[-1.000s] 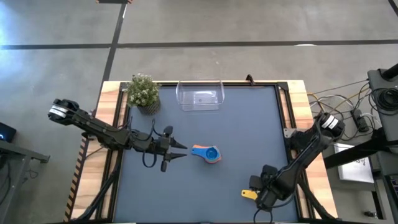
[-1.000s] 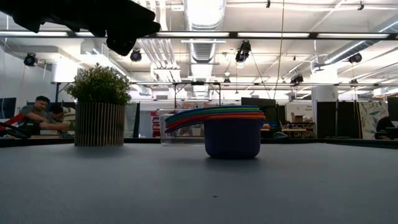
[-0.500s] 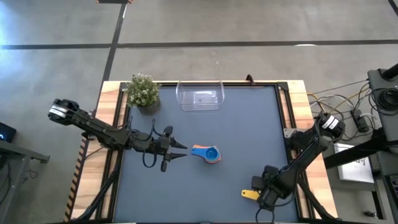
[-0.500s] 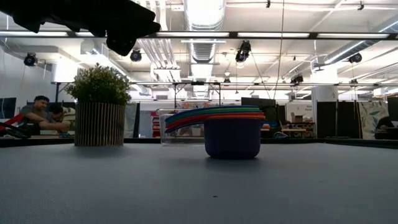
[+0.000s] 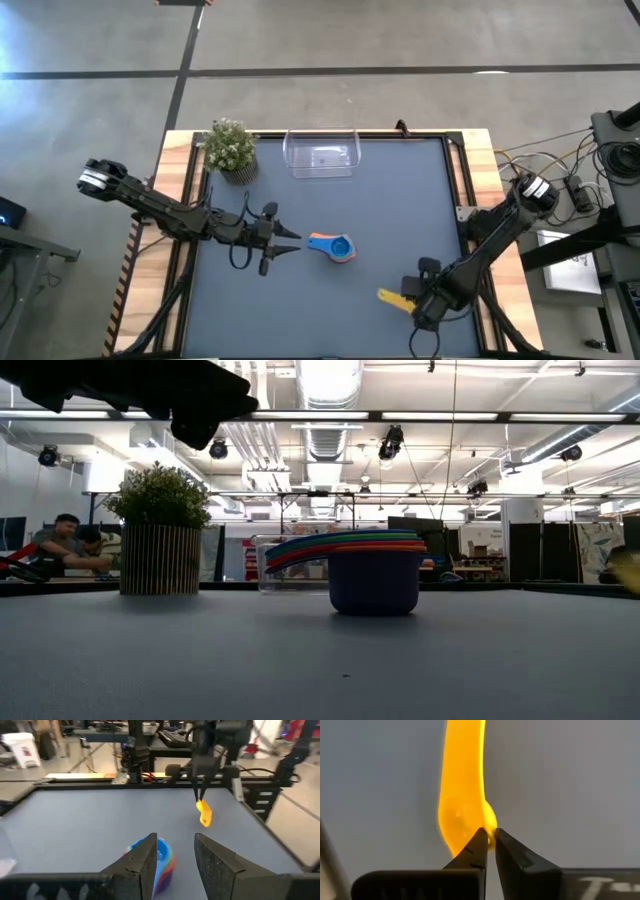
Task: Nest measuring cups in basket
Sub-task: Stack the yellow measuring cup on top of the blue measuring cup
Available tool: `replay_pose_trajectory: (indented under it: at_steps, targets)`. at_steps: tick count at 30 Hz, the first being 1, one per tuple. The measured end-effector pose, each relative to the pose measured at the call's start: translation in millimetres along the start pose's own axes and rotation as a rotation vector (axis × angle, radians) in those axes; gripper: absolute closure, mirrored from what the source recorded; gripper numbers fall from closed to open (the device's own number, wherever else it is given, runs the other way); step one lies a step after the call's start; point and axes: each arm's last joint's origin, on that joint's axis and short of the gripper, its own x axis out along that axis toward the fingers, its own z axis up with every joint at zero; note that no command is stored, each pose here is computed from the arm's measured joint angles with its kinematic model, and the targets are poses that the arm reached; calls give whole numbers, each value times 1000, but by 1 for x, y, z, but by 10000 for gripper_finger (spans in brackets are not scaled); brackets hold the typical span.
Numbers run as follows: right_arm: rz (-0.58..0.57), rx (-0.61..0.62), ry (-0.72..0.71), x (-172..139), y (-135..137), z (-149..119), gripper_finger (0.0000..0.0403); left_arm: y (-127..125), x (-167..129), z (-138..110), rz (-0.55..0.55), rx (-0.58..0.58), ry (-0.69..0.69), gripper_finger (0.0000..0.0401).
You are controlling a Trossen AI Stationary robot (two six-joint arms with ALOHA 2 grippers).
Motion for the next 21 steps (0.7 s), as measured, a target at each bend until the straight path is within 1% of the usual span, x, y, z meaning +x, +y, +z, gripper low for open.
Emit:
replay_pose_trajectory:
  at_steps: [4, 7, 10, 13, 15, 18, 21]
  targets:
    - [-53, -31, -265, -29, -19, 29, 393, 1, -1, 1, 35, 21, -11, 288]
    - [-63, -11, -368, -49, -44, 52, 393, 1, -2, 2, 30, 22, -15, 288]
    - [-37, 4, -463, -66, -69, 75, 393, 1, -3, 4, 30, 32, -14, 288]
    - [37, 17, -509, -77, -93, 96, 394, 2, -7, 3, 37, 44, 13, 288]
    - [90, 60, -518, -79, -108, 108, 394, 3, -10, 3, 40, 50, 36, 288]
    - [145, 142, -495, -73, -128, 124, 394, 5, -17, 4, 41, 54, 48, 288]
    - [171, 142, -426, -59, -141, 135, 392, 7, -26, 4, 40, 48, 24, 289]
